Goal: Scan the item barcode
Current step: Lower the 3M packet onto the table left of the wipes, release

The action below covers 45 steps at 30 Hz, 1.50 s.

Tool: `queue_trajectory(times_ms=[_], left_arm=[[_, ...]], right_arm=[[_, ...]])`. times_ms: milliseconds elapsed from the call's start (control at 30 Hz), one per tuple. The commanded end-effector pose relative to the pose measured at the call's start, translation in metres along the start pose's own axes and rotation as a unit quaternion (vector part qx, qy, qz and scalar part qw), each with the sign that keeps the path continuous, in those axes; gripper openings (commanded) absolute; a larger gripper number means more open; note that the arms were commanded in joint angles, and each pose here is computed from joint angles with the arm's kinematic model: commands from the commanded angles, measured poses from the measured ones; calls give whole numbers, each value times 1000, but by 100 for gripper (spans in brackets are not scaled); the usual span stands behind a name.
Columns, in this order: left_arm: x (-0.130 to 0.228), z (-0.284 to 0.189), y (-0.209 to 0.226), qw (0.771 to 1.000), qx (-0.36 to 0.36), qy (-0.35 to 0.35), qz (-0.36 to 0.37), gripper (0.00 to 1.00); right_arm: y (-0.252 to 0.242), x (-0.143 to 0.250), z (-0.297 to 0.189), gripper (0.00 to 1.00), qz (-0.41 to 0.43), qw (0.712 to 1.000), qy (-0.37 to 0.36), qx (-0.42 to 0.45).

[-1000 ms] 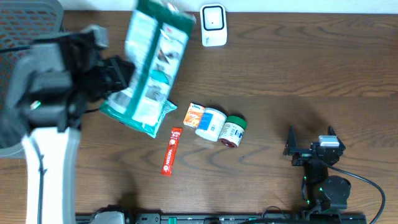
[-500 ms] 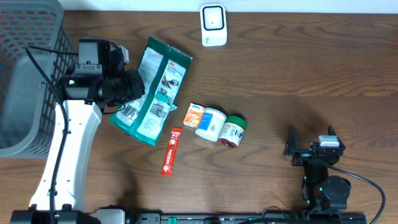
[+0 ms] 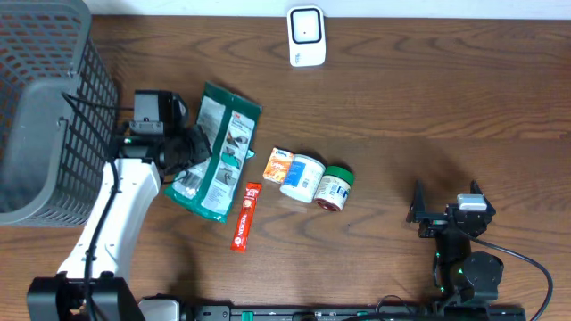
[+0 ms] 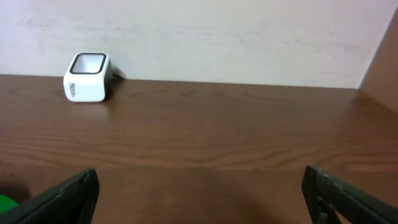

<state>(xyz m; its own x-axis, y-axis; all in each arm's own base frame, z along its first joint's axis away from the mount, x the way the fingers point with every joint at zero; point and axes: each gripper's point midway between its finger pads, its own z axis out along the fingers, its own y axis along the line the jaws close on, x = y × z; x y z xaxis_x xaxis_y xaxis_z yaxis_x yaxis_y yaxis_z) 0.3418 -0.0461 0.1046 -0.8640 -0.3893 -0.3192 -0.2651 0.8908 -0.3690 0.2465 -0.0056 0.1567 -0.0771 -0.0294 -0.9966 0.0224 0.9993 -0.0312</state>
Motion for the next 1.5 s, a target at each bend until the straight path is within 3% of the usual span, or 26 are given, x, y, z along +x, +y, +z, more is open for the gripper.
queue_trajectory(times_ms=[0, 433, 567, 767, 933, 1100, 1467], left_arm=[[13, 14, 10, 1000, -10, 12, -22, 7], [11, 26, 14, 1000, -4, -14, -16, 7], [-19, 18, 11, 997, 15, -68, -17, 7], [-71, -33, 3, 987, 40, -154, -10, 7], [-85, -52, 31, 979, -45, -199, 20, 7], [-78, -46, 65, 973, -135, -186, 29, 7], [-35, 28, 89, 985, -160, -55, 35, 7]], right_arm=[[3, 2, 0, 99, -2, 1000, 3, -6], [3, 2, 0, 99, -2, 1000, 3, -6], [3, 2, 0, 99, -2, 1000, 3, -6], [3, 2, 0, 99, -2, 1000, 3, -6], [3, 2, 0, 99, -2, 1000, 3, -6], [3, 2, 0, 99, -2, 1000, 3, -6], [3, 2, 0, 99, -2, 1000, 3, -6]])
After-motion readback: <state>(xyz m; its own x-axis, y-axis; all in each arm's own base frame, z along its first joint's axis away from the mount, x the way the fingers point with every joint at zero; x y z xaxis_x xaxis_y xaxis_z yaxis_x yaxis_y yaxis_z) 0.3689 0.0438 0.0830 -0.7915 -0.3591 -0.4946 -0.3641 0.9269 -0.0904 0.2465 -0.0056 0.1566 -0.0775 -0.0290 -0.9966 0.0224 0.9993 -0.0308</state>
